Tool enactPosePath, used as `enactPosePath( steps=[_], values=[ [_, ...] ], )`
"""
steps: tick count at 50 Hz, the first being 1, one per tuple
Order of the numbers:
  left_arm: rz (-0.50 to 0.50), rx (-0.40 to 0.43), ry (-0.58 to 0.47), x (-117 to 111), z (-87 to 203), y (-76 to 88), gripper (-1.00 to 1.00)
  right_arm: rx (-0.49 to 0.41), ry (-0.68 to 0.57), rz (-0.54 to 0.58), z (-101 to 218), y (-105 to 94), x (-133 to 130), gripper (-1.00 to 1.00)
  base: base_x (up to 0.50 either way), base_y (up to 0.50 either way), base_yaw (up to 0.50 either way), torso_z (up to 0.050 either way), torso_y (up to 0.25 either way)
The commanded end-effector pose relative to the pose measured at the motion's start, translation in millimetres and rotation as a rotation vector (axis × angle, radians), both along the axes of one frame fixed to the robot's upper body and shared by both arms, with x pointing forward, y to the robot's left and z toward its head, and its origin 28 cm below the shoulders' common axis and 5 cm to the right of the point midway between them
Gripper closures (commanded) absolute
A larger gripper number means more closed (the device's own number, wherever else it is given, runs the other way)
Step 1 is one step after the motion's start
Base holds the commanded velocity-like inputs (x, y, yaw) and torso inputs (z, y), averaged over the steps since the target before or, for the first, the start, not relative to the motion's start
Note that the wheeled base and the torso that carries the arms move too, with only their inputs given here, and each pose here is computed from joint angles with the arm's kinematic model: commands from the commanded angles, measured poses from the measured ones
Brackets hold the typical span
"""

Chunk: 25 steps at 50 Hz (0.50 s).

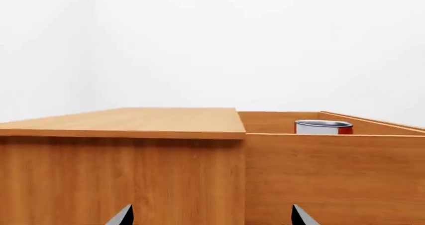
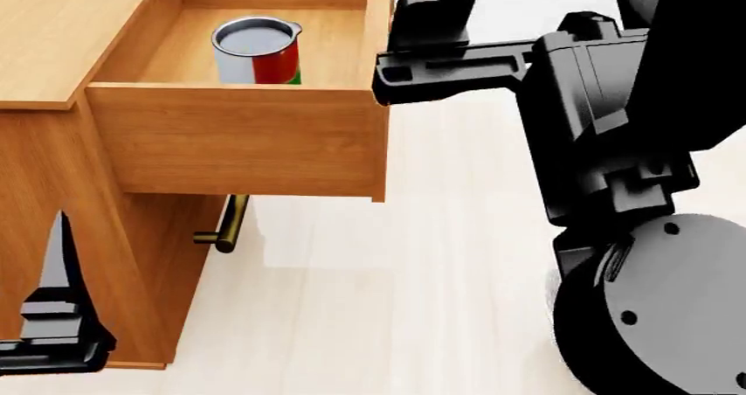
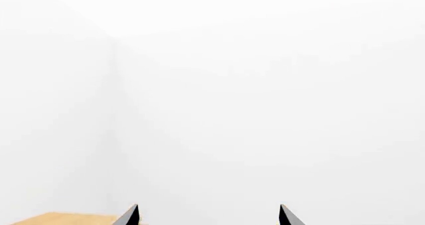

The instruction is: Put the ketchup in the top drawer of the cabinet.

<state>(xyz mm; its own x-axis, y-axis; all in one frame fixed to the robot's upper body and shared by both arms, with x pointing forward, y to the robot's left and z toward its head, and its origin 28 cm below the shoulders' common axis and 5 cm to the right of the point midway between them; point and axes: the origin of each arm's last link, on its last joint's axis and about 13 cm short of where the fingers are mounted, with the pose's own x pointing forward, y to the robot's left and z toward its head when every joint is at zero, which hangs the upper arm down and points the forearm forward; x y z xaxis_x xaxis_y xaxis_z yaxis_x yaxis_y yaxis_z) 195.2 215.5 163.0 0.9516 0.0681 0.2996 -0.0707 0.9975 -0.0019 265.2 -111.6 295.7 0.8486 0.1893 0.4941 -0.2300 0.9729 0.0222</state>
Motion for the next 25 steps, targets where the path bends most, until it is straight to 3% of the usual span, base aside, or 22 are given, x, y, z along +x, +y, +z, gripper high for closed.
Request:
enactPosePath(
  steps=[1, 25],
  values=[
    [-0.013, 0.002, -0.015, -17.4, 3.9, -0.8, -1.00, 0.046, -0.015, -0.025, -24.1, -5.1, -46.5, -1.00, 0.00, 0.00, 0.00, 0.000, 0.000],
    [-0.032, 0.001, -0.032, -38.9, 3.0, -3.3, -1.00, 0.024, -0.030, -0.102, -60.2, -7.2, -90.8, -1.00, 0.00, 0.00, 0.00, 0.000, 0.000]
  ],
)
